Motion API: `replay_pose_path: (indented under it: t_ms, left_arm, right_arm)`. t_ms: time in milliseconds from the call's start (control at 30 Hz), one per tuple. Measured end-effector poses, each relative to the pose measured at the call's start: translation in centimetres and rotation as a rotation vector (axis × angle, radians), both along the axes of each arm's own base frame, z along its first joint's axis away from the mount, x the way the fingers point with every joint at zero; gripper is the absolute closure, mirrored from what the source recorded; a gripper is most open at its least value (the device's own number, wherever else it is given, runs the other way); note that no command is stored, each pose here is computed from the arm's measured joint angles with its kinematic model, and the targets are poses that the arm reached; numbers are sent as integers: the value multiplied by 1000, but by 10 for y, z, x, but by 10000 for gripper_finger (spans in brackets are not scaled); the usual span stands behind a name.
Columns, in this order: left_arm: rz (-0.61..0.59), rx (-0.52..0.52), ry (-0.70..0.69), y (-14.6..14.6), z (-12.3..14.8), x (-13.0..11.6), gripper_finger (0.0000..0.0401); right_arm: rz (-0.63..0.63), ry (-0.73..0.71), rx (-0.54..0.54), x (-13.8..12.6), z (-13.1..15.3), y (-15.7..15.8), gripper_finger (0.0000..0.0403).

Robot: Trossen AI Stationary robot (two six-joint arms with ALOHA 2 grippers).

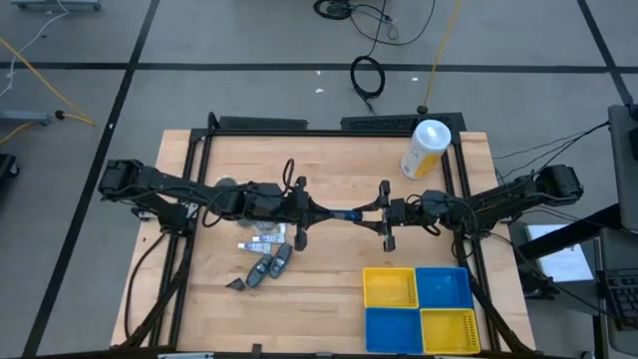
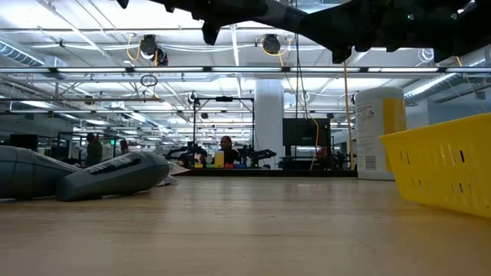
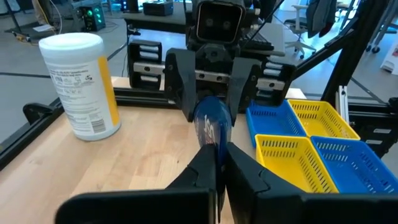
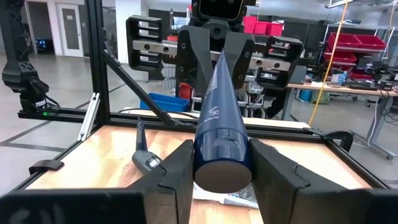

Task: Pick & Place Travel size toiletries
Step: Put the black shave cream into the bottom yellow bin

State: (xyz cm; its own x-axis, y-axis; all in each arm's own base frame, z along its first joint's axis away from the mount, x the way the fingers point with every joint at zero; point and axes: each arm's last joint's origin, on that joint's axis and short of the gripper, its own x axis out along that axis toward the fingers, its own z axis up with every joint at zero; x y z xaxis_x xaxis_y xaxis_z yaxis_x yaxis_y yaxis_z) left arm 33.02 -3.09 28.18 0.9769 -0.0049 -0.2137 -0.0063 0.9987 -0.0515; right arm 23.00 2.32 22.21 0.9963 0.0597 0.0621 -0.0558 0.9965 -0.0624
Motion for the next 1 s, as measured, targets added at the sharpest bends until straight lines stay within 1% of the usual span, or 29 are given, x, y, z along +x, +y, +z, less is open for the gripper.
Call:
replay_pose_path:
  t_ms: [133, 300, 500, 600, 700, 800, 867, 1000]
  left_arm:
    - [-15, 8, 16, -4, -1, -1, 355]
    - [-36, 48, 17, -11, 1, -4, 291]
    - [-50, 38, 30, -15, 12, -17, 224]
    - [-49, 14, 36, -15, 16, -23, 204]
    - [-44, -5, 54, -15, 17, -26, 192]
    - [-40, -16, 72, -15, 16, -27, 190]
    - [-36, -28, 87, -15, 15, -27, 190]
    - [-34, -29, 96, -14, 14, -28, 190]
  right_arm:
    - [25, 28, 19, -6, 4, 0, 285]
    - [86, 98, 61, -20, 8, 0, 285]
    - [254, 252, 167, -46, 10, 6, 285]
    - [328, 291, 216, -59, 14, 14, 285]
    - [425, 354, 270, -72, 14, 24, 285]
    - [492, 440, 364, -82, 12, 35, 285]
    - [537, 514, 453, -86, 10, 43, 285]
    - [578, 663, 640, -92, 5, 62, 285]
